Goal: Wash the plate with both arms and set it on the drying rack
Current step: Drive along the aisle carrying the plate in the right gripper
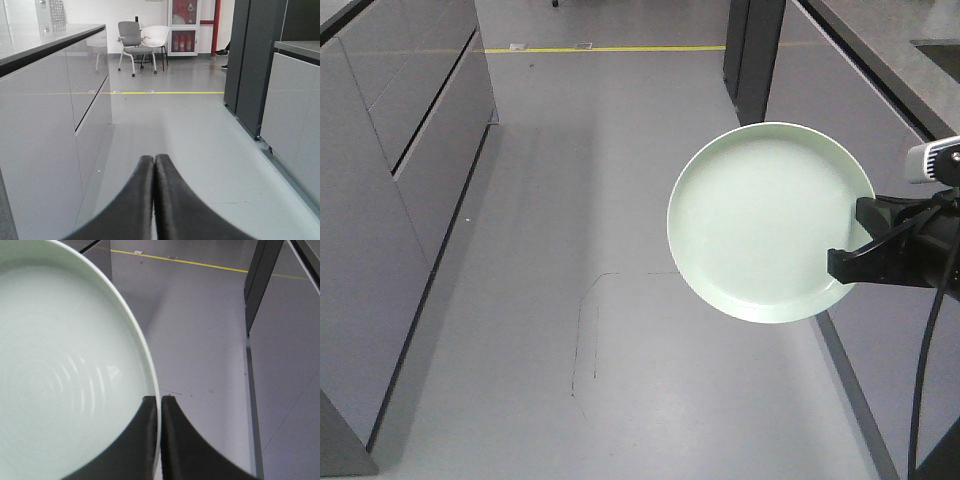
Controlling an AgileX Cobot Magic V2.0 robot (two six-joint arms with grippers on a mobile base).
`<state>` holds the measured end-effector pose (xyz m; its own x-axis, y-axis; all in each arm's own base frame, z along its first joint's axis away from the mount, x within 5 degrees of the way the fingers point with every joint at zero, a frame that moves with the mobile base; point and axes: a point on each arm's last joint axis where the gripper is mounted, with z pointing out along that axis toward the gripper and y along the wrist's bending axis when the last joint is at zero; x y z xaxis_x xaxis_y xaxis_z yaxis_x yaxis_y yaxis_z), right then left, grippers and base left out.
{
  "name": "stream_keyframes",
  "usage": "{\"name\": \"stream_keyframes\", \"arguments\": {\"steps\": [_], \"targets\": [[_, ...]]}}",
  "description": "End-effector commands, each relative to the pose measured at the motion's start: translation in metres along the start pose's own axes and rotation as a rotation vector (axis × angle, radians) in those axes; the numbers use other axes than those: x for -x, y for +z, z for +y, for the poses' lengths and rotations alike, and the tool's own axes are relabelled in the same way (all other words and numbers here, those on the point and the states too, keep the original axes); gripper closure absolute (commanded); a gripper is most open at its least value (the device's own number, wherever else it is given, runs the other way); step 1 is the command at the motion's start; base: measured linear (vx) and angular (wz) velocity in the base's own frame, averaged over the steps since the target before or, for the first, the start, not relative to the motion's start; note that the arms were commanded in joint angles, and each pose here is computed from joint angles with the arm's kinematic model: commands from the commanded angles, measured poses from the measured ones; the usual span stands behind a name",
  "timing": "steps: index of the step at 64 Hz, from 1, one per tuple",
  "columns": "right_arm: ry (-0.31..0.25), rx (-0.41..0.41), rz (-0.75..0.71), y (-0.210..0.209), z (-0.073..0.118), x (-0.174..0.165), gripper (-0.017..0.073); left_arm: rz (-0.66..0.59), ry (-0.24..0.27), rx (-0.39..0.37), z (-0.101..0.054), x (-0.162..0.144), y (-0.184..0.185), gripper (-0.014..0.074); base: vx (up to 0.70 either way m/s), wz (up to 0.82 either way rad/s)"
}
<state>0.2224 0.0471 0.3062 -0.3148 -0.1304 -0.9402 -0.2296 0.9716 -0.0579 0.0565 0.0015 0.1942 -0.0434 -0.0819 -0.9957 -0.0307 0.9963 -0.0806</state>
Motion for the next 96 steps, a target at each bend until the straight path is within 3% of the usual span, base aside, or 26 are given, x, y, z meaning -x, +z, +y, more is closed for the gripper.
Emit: {"name": "stream_keyframes", "arguments": {"steps": [1,96], "targets": [[0.001,-0.02,-0.126,-0.0068,-0.0029,0.0194,0.0569,-0.07,-0.011,-0.006,-0.0002,0.0019,-0.0005,0.0599,0.11,-0.03],[0.001,-0.02,-0.126,-0.0068,-0.0029,0.0194,0.0569,-0.07,-0.011,-0.006,-0.0002,0.0019,-0.0005,0.0599,0.14,0.0]]}}
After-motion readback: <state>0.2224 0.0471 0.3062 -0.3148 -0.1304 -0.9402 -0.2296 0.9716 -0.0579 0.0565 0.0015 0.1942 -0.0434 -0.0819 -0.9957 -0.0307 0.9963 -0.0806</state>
